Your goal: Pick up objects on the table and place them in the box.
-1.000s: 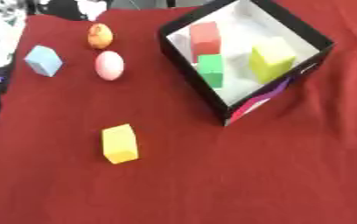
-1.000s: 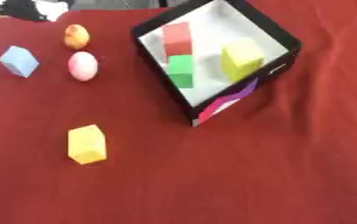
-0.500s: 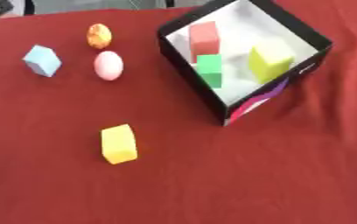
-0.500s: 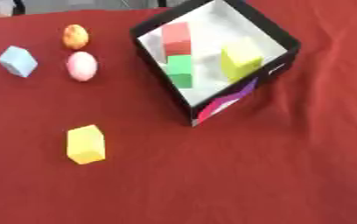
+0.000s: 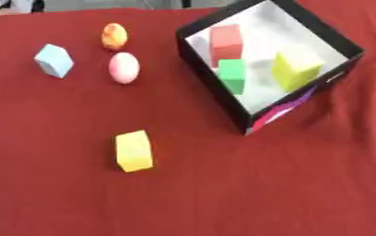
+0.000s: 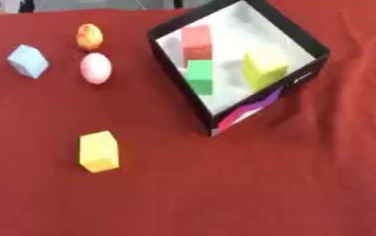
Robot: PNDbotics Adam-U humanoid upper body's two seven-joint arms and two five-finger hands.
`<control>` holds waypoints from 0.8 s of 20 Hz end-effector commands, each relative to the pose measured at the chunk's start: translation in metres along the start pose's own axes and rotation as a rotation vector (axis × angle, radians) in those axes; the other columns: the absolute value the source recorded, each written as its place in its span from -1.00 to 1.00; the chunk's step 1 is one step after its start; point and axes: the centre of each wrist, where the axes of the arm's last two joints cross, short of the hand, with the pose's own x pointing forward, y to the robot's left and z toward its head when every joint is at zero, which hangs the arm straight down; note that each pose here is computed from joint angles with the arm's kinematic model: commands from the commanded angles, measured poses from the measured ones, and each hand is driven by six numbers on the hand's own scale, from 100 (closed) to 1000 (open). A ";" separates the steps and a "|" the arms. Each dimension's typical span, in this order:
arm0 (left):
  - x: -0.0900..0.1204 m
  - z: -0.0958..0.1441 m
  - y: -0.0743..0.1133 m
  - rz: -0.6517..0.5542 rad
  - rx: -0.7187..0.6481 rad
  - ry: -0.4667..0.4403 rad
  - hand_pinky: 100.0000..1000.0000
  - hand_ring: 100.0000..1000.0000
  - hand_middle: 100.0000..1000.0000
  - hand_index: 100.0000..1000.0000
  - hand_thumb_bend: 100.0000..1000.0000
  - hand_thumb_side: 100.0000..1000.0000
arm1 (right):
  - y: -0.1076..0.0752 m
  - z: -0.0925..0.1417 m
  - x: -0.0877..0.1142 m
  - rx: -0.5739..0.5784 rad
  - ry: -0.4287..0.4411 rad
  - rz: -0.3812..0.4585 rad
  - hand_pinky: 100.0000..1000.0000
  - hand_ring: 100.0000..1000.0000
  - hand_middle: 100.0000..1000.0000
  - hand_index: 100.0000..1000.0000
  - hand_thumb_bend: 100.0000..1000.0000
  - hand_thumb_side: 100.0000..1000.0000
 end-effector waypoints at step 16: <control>-0.023 0.007 -0.003 -0.162 -0.060 0.059 0.70 0.73 0.52 0.55 0.59 -0.98 | 0.006 -0.006 0.008 0.026 -0.074 0.036 0.94 0.24 0.12 0.38 -1.00 -0.12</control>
